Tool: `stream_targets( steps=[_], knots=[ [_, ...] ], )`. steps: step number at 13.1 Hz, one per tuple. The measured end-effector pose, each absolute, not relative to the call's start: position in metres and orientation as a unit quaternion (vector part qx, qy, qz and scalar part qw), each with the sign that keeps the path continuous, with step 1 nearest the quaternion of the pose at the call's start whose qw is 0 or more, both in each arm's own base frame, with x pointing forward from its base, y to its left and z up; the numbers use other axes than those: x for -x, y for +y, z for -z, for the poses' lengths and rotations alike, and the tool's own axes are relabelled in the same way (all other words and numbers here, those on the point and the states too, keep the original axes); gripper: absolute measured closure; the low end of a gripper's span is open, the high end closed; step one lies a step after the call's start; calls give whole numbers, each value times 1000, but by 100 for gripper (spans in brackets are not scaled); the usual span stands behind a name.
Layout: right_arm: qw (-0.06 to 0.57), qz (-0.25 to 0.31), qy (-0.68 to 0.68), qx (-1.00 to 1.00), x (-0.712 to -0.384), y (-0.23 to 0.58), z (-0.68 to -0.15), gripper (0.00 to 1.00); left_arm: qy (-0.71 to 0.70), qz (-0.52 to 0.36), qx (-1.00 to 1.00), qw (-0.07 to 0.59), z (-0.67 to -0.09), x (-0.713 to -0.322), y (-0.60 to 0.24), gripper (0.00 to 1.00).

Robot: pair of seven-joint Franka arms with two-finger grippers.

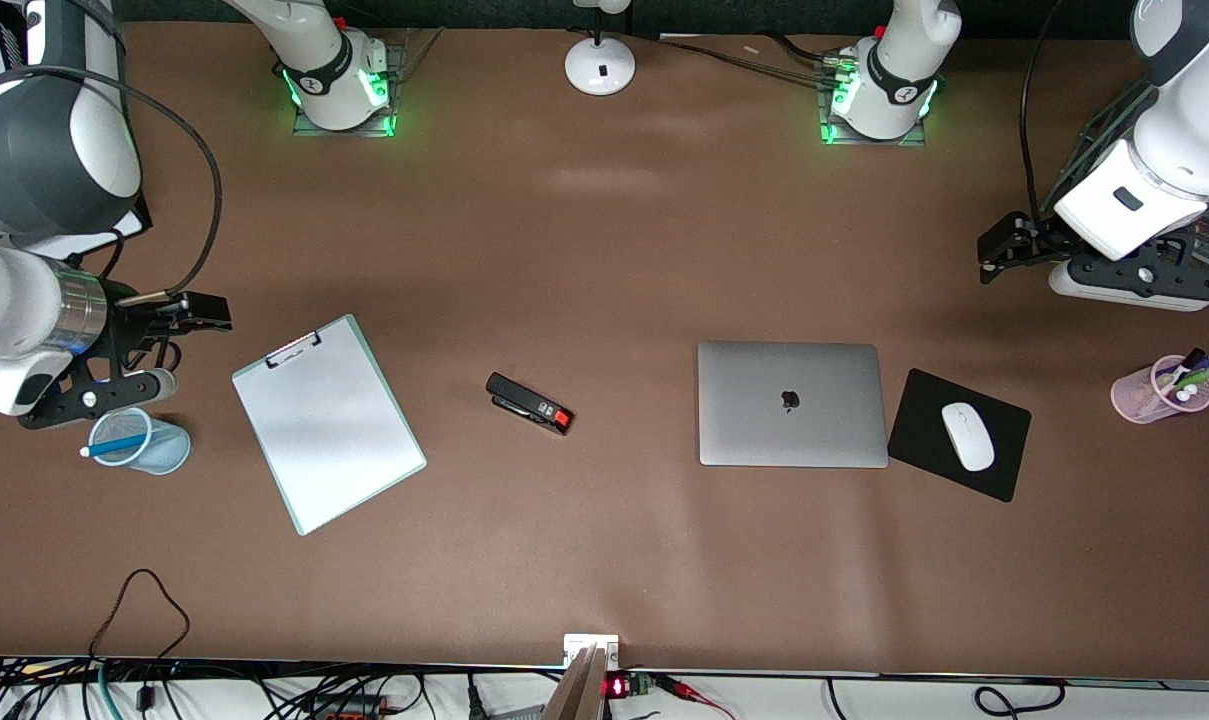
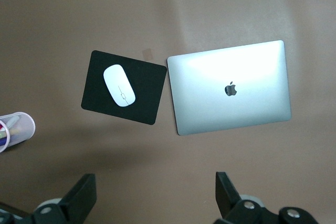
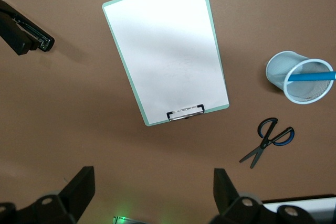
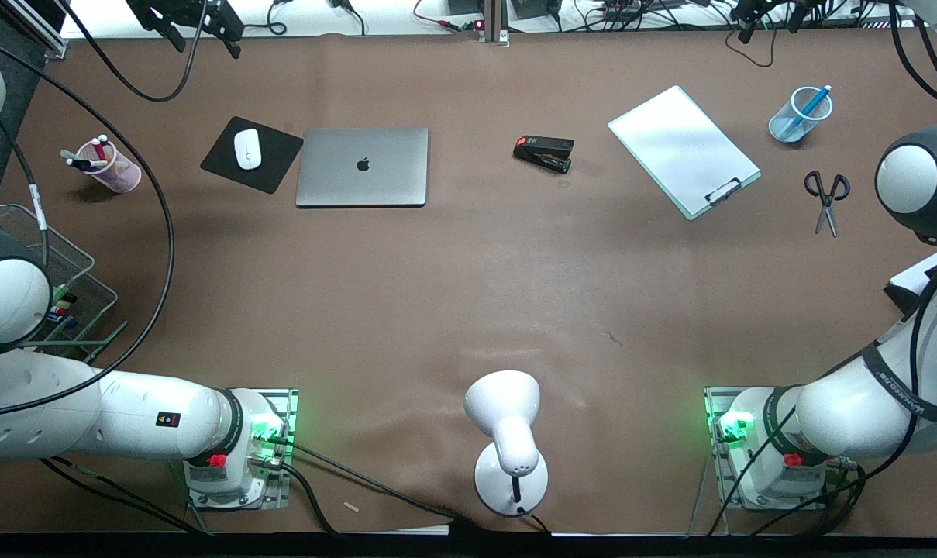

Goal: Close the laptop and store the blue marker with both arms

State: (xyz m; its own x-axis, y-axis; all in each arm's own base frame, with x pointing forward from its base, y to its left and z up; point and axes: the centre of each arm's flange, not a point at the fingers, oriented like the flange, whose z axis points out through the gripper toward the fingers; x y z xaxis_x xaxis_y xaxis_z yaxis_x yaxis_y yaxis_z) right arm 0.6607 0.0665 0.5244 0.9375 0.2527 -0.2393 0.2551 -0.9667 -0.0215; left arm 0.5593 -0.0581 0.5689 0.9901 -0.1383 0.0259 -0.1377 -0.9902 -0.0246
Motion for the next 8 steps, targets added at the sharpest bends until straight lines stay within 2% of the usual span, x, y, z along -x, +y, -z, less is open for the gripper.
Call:
stream_targets(
  steps=[5, 8],
  knots=[
    [31, 112, 108, -987, -660, 63, -535, 0, 69, 13, 997, 11, -568, -560, -58, 0],
    [39, 60, 63, -995, -639, 50, -600, 0, 69, 13, 997, 11, -568, -560, -58, 0]
  ],
)
